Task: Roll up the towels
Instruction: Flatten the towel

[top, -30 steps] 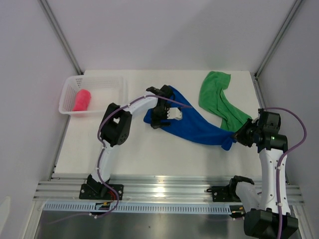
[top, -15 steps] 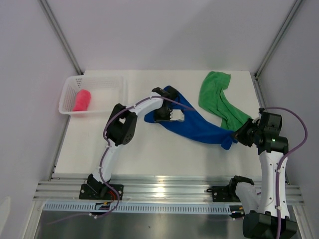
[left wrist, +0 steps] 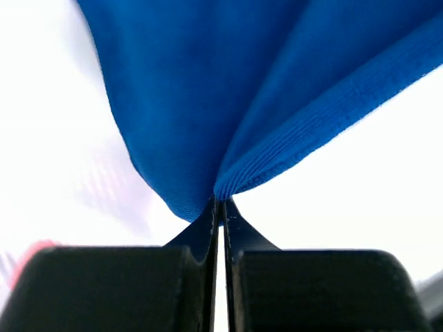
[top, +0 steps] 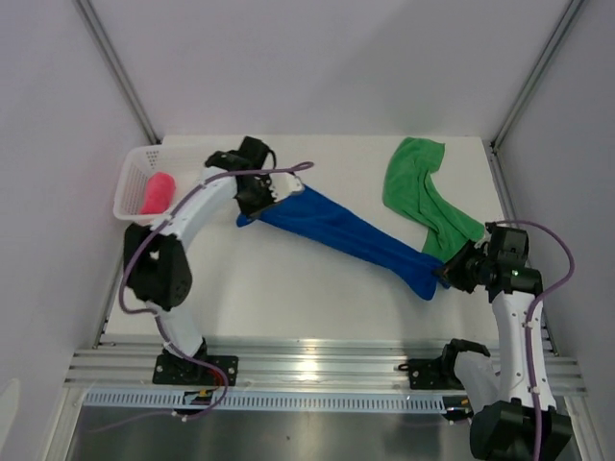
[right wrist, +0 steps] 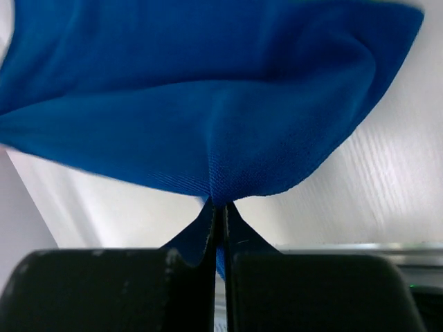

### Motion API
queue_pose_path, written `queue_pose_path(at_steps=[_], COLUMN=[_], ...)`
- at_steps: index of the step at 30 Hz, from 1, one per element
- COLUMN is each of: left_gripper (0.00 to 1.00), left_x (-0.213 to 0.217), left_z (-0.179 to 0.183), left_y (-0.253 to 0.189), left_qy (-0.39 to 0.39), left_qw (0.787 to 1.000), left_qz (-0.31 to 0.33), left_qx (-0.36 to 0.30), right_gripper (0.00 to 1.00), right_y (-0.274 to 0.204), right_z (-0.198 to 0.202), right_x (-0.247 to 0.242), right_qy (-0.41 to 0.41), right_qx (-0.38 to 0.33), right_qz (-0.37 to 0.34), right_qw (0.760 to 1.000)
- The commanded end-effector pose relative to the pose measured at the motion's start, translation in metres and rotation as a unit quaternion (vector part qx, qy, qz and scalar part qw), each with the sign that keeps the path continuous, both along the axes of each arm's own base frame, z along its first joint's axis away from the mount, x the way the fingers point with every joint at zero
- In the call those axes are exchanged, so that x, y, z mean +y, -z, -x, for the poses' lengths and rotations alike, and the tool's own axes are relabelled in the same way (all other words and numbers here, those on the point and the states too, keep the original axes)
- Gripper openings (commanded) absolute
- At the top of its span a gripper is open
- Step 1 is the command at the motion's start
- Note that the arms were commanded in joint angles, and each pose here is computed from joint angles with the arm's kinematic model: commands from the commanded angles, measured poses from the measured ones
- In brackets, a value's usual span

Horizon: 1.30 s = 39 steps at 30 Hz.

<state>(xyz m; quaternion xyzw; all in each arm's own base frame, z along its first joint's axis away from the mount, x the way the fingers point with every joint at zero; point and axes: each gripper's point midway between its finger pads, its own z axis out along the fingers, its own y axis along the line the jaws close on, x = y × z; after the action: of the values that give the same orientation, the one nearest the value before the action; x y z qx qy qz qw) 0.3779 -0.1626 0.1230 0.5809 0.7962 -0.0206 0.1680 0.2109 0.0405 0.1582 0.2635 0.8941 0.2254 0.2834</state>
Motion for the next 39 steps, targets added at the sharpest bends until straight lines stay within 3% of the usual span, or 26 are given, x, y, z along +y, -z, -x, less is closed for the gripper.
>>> queue_pose_path(at_steps=[1, 2, 3, 9, 12, 21, 28, 31, 32, 34, 35, 37, 39], left_gripper=[0.01, 0.01, 0.00, 0.01, 0.01, 0.01, 0.01, 0.16, 0.27, 0.40, 0.50, 0.59, 0.67], left_x=[0.037, 0.051, 0.057, 0.087, 0.096, 0.112, 0.101, 0.095, 0.097, 0.103, 0.104, 0.102, 0.095], left_z=[0.055, 0.086, 0.094, 0.176, 0.197, 0.213, 0.182, 0.192, 0.198, 0.218, 0.221, 0.235, 0.232], left_y=[-0.013, 0.020, 0.015, 0.064, 0.078, 0.099, 0.086, 0.084, 0.084, 0.082, 0.075, 0.052, 0.027], left_qy=[-0.015, -0.013, -0.013, -0.042, -0.043, -0.049, -0.064, -0.049, -0.044, -0.015, 0.006, 0.016, 0.036], left_qw=[1.000, 0.998, 0.999, 0.987, 0.984, 0.980, 0.987, 0.982, 0.981, 0.976, 0.976, 0.970, 0.969], left_qz=[0.018, -0.004, -0.005, -0.031, -0.042, -0.073, -0.045, -0.033, -0.036, -0.042, -0.037, -0.013, 0.014], left_qx=[0.021, 0.064, 0.051, 0.150, 0.167, 0.180, 0.139, 0.178, 0.188, 0.215, 0.214, 0.240, 0.245], right_gripper=[0.00, 0.00, 0.00, 0.00, 0.00, 0.03, 0.05, 0.11, 0.28, 0.37, 0.44, 0.52, 0.54], right_y=[0.028, 0.035, 0.041, 0.086, 0.103, 0.127, 0.127, 0.137, 0.137, 0.136, 0.123, 0.101, 0.073], right_z=[0.005, 0.009, 0.010, 0.033, 0.047, 0.061, 0.046, 0.050, 0.052, 0.059, 0.050, 0.045, 0.028], right_x=[0.019, 0.031, 0.036, 0.069, 0.066, 0.051, 0.041, 0.045, 0.045, 0.041, 0.037, 0.029, 0.019], right_qy=[0.002, -0.017, -0.023, -0.064, -0.055, -0.020, 0.013, 0.007, 0.008, 0.011, 0.024, 0.044, 0.071], right_qx=[0.027, 0.035, 0.043, 0.121, 0.147, 0.174, 0.154, 0.175, 0.184, 0.200, 0.175, 0.144, 0.096], right_qz=[-0.042, -0.044, -0.044, -0.017, -0.009, 0.029, 0.048, 0.041, 0.041, 0.050, 0.059, 0.071, 0.087], right_qw=[0.999, 0.998, 0.998, 0.990, 0.988, 0.984, 0.987, 0.984, 0.982, 0.979, 0.983, 0.986, 0.989])
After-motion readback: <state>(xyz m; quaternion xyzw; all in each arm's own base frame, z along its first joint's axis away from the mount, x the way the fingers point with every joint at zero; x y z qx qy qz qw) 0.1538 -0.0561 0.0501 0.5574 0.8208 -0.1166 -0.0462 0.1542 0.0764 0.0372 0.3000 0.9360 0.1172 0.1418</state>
